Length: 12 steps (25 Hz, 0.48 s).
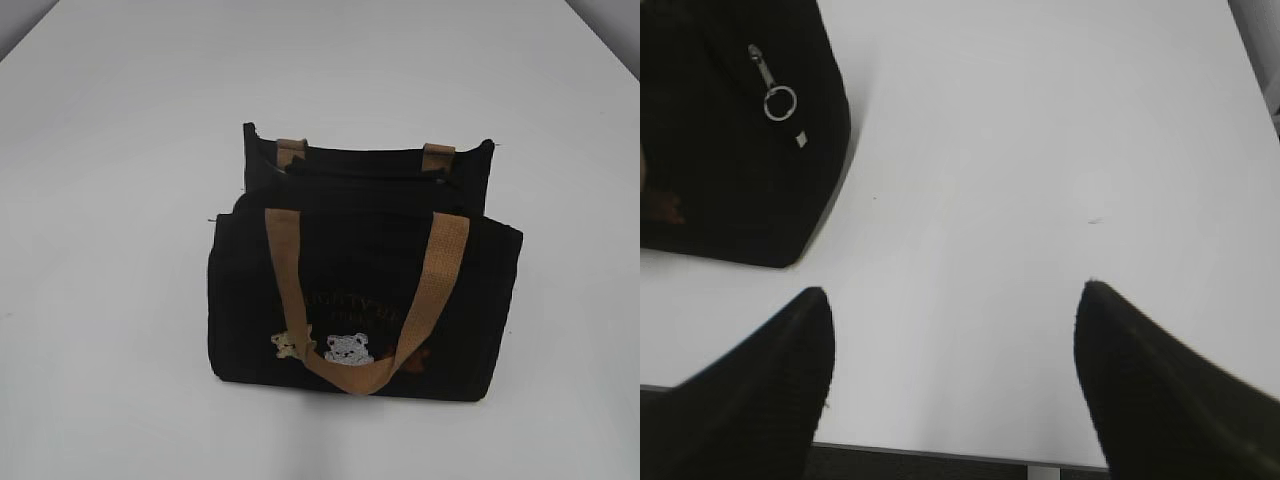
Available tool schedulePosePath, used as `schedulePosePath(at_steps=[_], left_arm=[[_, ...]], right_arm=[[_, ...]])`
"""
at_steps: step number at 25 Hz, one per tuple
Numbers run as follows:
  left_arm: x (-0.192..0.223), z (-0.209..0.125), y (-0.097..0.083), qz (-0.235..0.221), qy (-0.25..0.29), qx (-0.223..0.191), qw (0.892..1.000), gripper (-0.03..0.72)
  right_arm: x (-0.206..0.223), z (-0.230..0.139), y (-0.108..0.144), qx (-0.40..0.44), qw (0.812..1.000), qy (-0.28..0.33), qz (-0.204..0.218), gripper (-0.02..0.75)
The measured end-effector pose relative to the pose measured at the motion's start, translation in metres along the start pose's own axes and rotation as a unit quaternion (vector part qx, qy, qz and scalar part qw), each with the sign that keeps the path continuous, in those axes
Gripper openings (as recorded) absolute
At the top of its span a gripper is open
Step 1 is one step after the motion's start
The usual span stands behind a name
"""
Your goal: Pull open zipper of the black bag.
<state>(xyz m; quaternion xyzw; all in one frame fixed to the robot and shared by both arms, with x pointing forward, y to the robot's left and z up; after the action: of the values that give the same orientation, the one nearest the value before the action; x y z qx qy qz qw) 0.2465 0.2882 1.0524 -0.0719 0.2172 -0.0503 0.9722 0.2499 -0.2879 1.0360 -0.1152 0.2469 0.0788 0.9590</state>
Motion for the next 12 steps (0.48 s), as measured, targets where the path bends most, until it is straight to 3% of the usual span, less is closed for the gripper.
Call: schedulePosePath(at_steps=[4,12], left_arm=[[0.0000,0.0000,0.0000,0.000,0.000,0.000,1.000,0.237],[0.0000,0.0000,0.0000,0.000,0.000,0.000,1.000,0.237]], right_arm=[[0.0000,-0.0014,-0.0044,0.019,1.000,0.006,-0.020,0.578],[0.0000,-0.0015,-0.0047,0.023,0.999,0.006,-0.021,0.578]])
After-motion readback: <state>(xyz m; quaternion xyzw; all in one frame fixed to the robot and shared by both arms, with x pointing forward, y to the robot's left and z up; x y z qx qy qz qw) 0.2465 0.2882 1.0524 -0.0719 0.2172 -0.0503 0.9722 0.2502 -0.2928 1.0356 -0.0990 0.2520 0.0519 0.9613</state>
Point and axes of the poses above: a point on each arm's last joint axis where the gripper is mounted, x pointing out along that axis toward the gripper, y along the wrist's bending axis when the last joint is at zero, z = x × y, the point moved 2 cm from there along x, pointing out along that axis toward the gripper, and after that the axes turned 10 degrees about -x, right-handed, at the moved point
